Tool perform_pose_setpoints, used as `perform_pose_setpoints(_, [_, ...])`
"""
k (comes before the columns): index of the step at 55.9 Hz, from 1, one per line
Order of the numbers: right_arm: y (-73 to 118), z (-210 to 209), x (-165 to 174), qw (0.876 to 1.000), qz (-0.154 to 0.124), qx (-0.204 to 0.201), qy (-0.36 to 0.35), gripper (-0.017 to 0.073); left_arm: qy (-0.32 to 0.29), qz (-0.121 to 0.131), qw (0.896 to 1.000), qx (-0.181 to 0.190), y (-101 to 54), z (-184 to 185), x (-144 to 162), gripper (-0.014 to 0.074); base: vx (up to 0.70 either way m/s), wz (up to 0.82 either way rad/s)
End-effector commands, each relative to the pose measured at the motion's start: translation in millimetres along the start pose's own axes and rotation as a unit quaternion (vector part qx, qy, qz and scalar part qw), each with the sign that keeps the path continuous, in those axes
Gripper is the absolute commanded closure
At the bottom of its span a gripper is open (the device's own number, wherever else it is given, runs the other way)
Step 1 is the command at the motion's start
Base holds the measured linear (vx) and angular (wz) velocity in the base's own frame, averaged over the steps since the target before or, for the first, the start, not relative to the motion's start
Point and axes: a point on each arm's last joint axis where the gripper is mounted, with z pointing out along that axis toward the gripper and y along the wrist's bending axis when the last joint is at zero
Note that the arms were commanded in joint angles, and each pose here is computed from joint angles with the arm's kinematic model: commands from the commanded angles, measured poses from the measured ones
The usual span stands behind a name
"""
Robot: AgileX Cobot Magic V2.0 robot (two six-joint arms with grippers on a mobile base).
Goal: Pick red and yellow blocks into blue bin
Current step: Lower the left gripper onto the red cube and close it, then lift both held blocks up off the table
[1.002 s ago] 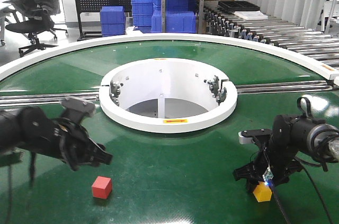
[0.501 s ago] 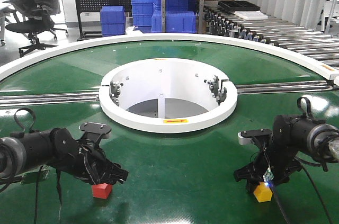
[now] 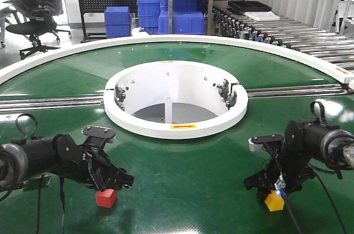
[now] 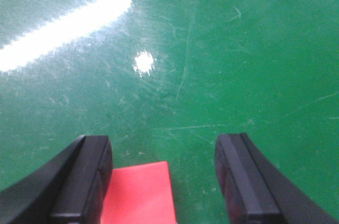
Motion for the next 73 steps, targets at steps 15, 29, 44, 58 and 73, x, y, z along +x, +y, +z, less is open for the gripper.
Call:
perform_pose_setpoints(15, [-2.1,-39,-13,0.998,-0.004,0.009,-0.058,0.057,-0.052,0.011,0.998,-0.011,-4.6,-30,-25,0.0053,0.0,0.0])
perform_pose_setpoints(29, [-2.1,-39,-13,0.998,-0.004,0.009,-0.058,0.057,-0.032,-0.012,0.999,-0.01,-4.1,-27,-20,0.0053,0.0,0.0])
perform_pose_setpoints(44, [-2.1,-39,-13,0.998,-0.004,0.009,-0.058,0.057,-0.014,-0.017,1.0,-0.008,-2.3,-13,-13,0.0053,0.0,0.0])
perform_pose_setpoints(58, [-2.2,-39,-13,0.998,-0.004,0.009,-0.059,0.057,-0.024,-0.018,0.999,-0.011,-2.2,-16,-15,0.0053,0.0,0.0])
perform_pose_setpoints(73, [-2.1,-39,-13,0.998,-0.004,0.009,-0.058,0.057,-0.003,-0.019,1.0,-0.006,-2.4,-10,-10,0.0054,0.0,0.0])
